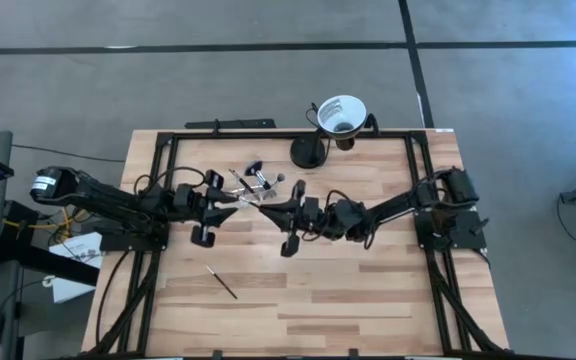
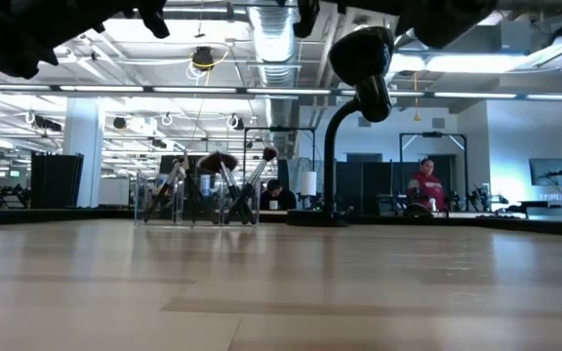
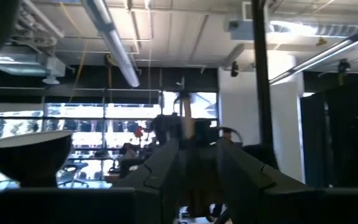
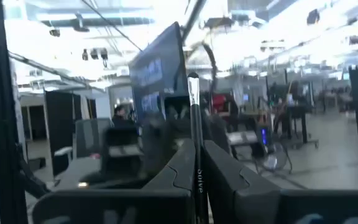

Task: Put items in baskets/containers
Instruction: Put the black eyeshadow brush into the transparent organizer

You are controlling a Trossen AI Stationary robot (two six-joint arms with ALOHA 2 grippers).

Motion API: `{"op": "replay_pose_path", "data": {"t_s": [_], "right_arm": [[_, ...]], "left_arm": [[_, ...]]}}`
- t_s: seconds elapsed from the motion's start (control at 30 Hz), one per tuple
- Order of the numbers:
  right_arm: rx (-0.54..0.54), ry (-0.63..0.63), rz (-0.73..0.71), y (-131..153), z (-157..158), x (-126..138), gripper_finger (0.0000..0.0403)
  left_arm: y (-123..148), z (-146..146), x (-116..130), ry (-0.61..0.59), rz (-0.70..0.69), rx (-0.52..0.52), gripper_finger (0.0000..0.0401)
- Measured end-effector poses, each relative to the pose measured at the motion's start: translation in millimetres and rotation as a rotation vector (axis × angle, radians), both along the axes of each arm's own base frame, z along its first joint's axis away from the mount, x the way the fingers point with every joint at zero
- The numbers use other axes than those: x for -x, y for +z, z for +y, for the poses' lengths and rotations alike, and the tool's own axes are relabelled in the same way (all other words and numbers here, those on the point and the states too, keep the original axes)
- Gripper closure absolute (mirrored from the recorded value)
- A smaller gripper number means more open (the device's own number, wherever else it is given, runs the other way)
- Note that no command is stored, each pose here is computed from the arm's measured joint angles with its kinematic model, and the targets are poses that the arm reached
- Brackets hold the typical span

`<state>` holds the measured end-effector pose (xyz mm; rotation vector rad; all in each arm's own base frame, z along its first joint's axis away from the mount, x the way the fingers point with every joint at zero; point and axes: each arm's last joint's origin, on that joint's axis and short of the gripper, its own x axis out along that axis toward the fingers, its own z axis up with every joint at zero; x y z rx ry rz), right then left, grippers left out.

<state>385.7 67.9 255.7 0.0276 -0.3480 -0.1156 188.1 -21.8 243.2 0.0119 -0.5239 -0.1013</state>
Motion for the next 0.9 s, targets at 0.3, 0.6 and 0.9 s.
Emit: {"op": "replay_pose_path", "data": {"t_s": [0.3,0.6,0.9], "right_arm": [[-0.018,0.028,0.003,-12.1,-6.4,-9.5,0.0396],[-0.018,0.016,-0.001,-27.7,-6.2,-42.7,0.0396],[0.014,-0.001,-0.052,-26.5,-7.5,-44.8,0.0395]], "left_arm": [[1.4,-0.6,-0.3,-0.017,-0.006,-0.009,0.0296],[1.9,-0.3,-0.5,-0.008,-0.007,-0.004,0.0296],[2.0,-0.3,-0.4,-0.006,-0.01,-0.005,0.0296]]}}
